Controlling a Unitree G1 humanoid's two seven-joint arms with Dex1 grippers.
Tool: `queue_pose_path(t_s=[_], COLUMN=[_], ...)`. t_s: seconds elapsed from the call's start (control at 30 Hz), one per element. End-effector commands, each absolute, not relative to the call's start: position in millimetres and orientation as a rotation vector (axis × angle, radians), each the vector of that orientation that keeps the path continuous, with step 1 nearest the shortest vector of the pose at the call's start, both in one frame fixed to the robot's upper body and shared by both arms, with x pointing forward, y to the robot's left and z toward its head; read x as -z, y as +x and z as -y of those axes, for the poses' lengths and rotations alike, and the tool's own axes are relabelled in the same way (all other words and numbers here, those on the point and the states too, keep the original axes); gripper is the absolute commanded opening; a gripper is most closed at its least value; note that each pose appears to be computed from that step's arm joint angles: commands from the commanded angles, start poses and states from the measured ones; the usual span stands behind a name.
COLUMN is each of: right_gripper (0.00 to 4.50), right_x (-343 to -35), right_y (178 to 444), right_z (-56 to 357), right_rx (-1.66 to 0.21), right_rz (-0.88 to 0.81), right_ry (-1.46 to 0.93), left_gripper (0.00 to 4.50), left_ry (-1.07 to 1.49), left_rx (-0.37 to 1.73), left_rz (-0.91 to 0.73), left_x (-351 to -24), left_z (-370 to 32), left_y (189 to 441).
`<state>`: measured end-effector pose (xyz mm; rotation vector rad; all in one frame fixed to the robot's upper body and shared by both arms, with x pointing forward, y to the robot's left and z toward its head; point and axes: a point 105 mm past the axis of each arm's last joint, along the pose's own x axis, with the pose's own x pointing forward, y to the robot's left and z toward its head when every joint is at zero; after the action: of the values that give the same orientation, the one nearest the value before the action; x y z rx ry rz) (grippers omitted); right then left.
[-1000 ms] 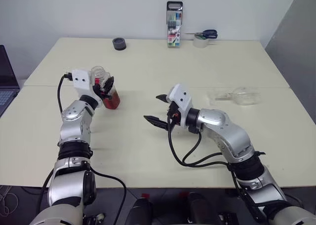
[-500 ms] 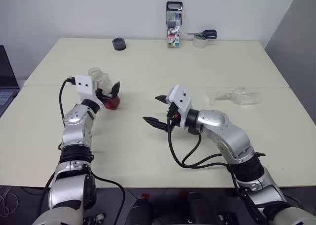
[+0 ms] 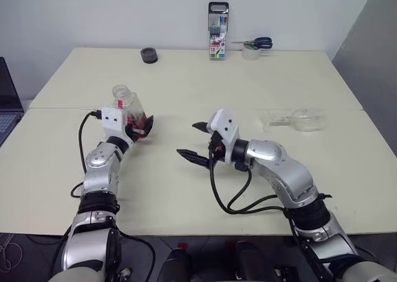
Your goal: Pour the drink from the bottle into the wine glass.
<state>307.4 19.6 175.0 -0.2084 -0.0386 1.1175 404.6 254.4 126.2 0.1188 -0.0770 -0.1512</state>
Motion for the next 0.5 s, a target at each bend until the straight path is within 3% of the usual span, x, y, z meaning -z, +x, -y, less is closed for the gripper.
queue_pose_path(t_s=[0.03, 0.5], right_gripper=[4.5, 4.5], right_x=[-178, -156], right_y=[306, 276], right_z=[-17, 33], right_rx=[-1.09, -1.042], right_rz=[0.072, -0.052], right_ry=[-0.225, -0.127], left_gripper=[4.46, 4.46], left_ry=[0.144, 0.149], left_rx=[0.114, 0.1], left_rz=[0.132, 0.024], left_x=[-133, -93], left_z=[-257, -259], left_y=[399, 346])
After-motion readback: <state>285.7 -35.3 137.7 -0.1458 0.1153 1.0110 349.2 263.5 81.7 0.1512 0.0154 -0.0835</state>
